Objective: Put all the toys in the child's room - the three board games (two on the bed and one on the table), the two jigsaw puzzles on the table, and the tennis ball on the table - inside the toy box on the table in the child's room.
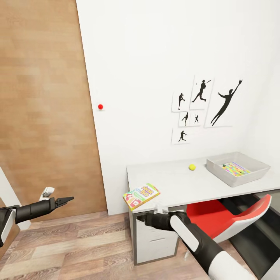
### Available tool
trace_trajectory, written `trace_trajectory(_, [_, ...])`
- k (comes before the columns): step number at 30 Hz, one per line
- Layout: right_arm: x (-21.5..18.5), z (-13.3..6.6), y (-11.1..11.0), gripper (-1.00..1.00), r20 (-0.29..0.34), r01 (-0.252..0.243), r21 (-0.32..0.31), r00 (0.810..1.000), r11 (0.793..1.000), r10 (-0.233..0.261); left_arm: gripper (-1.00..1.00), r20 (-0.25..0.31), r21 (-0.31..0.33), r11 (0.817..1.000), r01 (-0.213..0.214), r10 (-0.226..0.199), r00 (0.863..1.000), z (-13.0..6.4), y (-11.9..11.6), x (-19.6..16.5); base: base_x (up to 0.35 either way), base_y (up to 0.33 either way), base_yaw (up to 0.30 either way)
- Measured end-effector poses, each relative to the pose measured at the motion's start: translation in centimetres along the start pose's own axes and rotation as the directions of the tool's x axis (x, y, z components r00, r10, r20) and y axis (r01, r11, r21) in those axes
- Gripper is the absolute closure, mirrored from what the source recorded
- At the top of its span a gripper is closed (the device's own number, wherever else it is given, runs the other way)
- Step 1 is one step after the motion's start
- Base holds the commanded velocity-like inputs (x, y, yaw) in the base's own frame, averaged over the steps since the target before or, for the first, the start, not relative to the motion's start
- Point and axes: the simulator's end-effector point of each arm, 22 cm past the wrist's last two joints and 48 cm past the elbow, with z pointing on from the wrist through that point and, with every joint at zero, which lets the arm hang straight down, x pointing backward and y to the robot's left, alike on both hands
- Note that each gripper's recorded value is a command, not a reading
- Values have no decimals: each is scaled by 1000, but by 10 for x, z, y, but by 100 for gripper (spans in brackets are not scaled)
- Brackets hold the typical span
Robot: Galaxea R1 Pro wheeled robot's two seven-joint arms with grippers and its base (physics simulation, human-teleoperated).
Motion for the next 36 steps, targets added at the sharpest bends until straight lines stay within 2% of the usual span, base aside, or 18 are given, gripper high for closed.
trace_trajectory(2, [-19,-13,32,-100,41,33,-95,999,995,-29,-100,0,0,1000,0,0,1000,0,0,0,0,0,0])
trace_trajectory(3, [-22,-15,39,-100,50,42,-112,998,993,-36,-100,0,0,1000,0,0,1000,0,0,0,0,0,0])
trace_trajectory(5, [-35,-26,66,-100,89,77,-170,994,982,-63,-100,0,1,1000,1,-1,1000,1,0,0,0,0,0])
trace_trajectory(8, [-63,-59,124,-100,195,173,-272,973,946,-122,-100,-1,1,1000,2,-2,1000,2,0,1,0,0,0])
trace_trajectory(11, [-70,-75,151,-100,241,215,-316,960,924,-141,-100,0,0,1000,2,-2,1000,2,0,1,0,0,0])
trace_trajectory(17, [-73,-88,165,-100,269,242,-340,951,909,-152,-100,0,3,1000,6,-6,1000,3,-1,1,0,0,0])
trace_trajectory(22, [-78,-90,165,-100,280,238,-342,949,909,-144,-100,-4,-4,1000,24,-24,1000,5,3,5,0,0,0])
trace_trajectory(28, [-78,-90,169,-100,284,236,-348,949,907,-138,-100,-5,-91,994,66,-67,998,6,28,7,0,0,0])
trace_trajectory(31, [-78,-89,170,-100,285,234,-348,949,908,-136,-100,-22,-145,984,103,-108,994,13,45,24,0,0,0])
trace_trajectory(36, [-78,-87,167,-100,284,227,-346,950,910,-129,-100,-28,-172,978,120,-127,992,18,53,32,0,0,0])
